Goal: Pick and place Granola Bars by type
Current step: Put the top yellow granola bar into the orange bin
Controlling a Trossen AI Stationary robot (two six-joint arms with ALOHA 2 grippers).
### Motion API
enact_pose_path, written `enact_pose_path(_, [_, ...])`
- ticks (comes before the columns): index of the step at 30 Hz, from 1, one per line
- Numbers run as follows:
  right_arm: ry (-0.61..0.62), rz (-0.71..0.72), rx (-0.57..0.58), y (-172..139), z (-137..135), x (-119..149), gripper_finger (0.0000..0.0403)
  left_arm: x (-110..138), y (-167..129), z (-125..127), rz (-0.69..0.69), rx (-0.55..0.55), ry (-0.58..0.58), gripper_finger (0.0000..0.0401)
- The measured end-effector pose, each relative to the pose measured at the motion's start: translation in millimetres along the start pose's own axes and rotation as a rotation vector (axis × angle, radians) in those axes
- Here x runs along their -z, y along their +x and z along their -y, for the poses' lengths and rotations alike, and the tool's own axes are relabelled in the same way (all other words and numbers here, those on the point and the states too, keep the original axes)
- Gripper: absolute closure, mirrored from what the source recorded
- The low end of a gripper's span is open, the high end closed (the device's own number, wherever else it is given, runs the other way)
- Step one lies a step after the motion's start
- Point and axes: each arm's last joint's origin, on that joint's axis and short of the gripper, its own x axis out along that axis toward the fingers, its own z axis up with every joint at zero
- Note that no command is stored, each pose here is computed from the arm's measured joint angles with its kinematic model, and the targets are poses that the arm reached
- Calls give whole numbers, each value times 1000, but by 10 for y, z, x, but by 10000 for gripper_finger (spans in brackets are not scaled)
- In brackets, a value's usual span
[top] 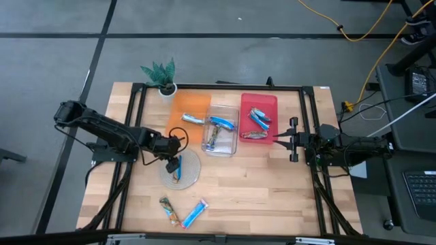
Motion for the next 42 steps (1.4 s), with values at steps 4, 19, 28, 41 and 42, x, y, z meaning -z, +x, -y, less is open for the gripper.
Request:
enact_pose_path(4, [0, 0, 0, 0, 0, 0, 315, 33, 60, -41, 22, -3, -25, 117])
enact_pose_path(19, [0, 0, 0, 0, 0, 1, 315, 113, 191, -133, 67, 14, -67, 118])
enact_pose_path(28, [0, 0, 0, 0, 0, 0, 315, 122, 200, -162, 93, -29, -77, 147])
enact_pose_path(41, [0, -1, 0, 0, 0, 1, 315, 117, 200, -156, 97, -22, -76, 286])
enact_pose_path(42, [0, -1, 0, 0, 0, 1, 315, 113, 199, -152, 101, -17, -76, 293])
